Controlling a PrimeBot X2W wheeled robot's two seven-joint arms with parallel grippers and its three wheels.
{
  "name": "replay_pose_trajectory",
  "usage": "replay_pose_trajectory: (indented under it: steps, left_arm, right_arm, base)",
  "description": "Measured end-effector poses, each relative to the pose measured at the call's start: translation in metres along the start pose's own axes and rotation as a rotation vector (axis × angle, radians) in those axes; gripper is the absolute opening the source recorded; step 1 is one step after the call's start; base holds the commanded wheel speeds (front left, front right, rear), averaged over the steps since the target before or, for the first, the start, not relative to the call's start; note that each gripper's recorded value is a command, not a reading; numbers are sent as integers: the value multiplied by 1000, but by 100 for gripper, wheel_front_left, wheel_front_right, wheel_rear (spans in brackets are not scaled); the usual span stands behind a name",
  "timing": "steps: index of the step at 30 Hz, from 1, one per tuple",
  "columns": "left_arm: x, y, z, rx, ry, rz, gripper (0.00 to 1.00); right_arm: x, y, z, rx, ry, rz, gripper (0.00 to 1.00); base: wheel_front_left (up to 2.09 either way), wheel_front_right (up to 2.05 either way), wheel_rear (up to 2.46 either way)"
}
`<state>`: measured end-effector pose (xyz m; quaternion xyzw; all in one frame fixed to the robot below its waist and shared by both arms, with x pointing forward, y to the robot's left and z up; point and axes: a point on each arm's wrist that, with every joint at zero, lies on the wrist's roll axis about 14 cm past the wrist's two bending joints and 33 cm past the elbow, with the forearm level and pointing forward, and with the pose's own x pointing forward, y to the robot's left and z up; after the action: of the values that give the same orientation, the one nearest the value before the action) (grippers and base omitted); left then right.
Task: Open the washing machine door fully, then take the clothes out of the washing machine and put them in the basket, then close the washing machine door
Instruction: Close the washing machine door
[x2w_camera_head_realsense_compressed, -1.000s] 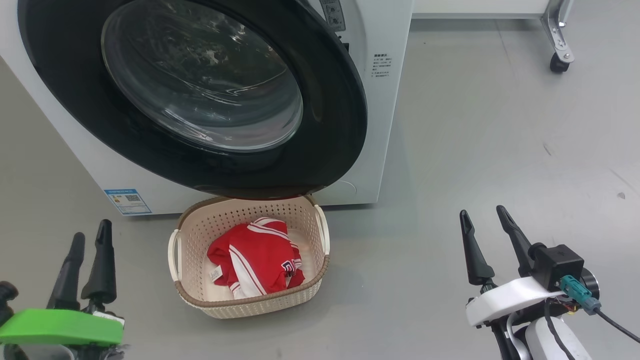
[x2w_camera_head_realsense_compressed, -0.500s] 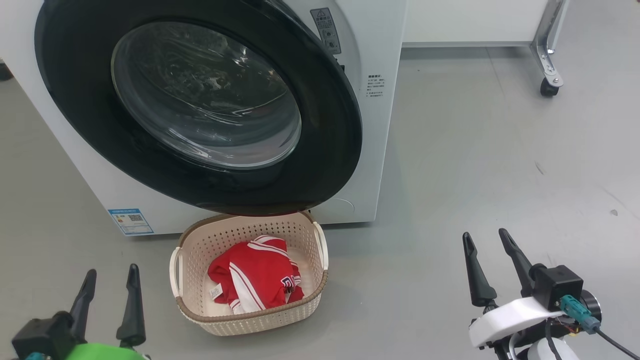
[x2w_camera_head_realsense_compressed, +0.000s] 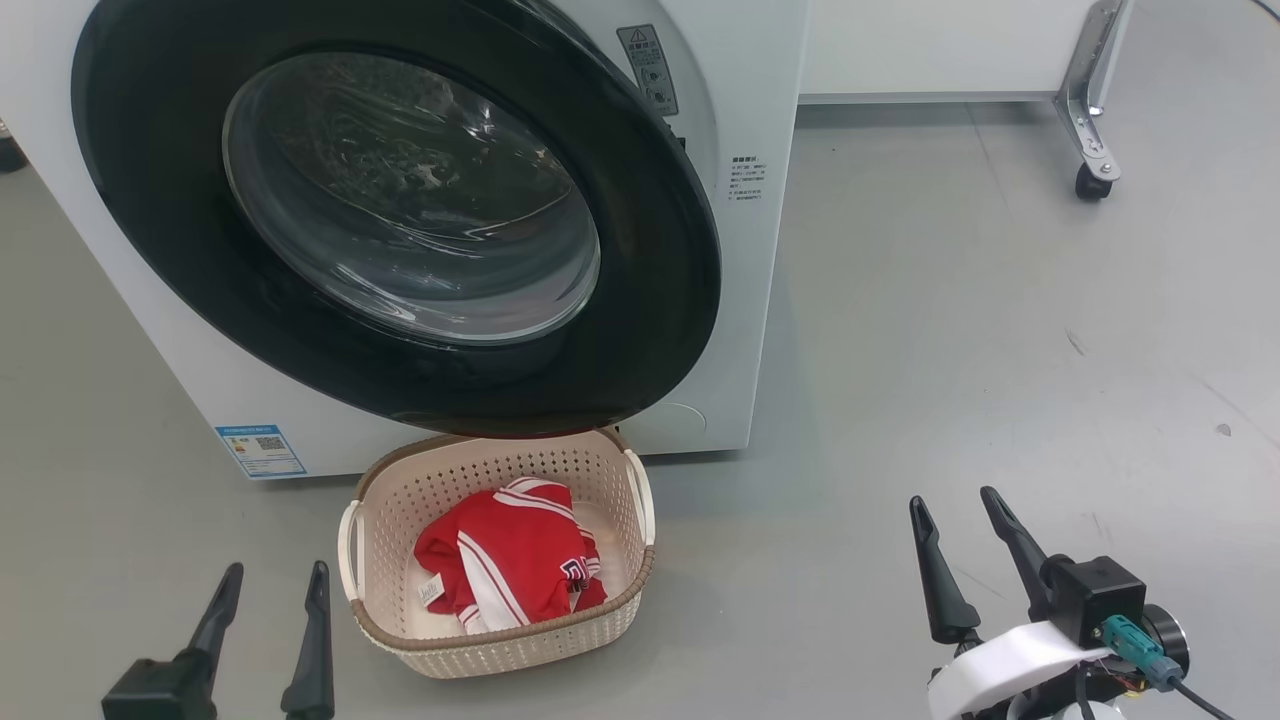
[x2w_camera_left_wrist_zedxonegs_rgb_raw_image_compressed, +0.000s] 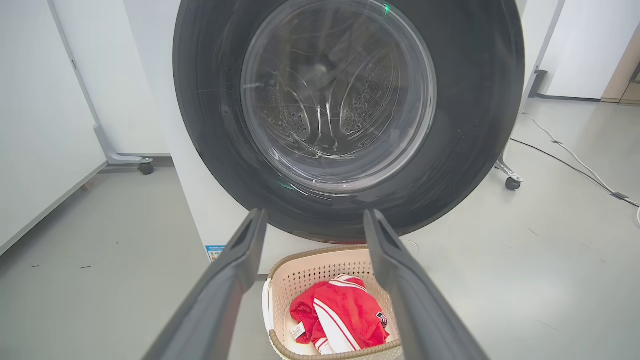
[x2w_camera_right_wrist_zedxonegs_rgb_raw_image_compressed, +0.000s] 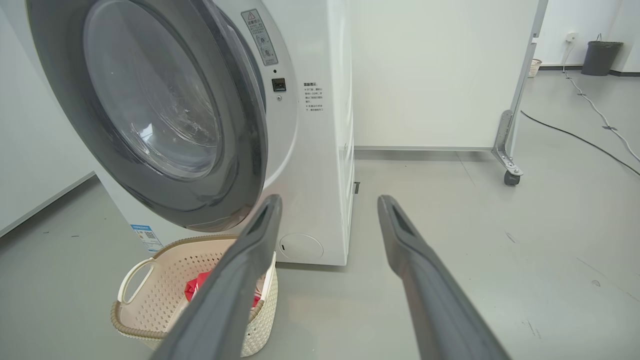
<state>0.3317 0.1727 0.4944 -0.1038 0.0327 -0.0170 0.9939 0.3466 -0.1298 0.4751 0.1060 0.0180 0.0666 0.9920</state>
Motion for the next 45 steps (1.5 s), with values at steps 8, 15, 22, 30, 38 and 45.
replay_pose_trajectory:
  steps: [8, 15, 22, 30, 38, 45]
  left_arm:
    - [-4, -3, -6, -8, 13, 13, 100]
    - [-4, -3, -6, -14, 5, 23, 100]
    - [-4, -4, -6, -32, 2, 35, 100]
    - [-4, -3, -6, -9, -2, 43, 100]
    - [-4, -2, -5, -16, -4, 55, 100]
    - [-2, -2, -4, -12, -7, 61, 100]
  right_arm:
    - [-3, 0, -4, 1, 11, -7, 100]
    - [-4, 0, -5, -2, 15, -7, 100]
    - [-4, 0, -5, -7, 15, -13, 100]
    - [-3, 0, -6, -6, 16, -11, 0]
    - [-2, 2, -7, -6, 23, -5, 0]
    - [10, 18, -8, -16, 34, 76, 0]
  base:
    - [0, 0, 0]
    - [0, 0, 0]
    - [0, 0, 0]
    - [0, 0, 0]
    - [0, 0, 0]
    - [0, 0, 0]
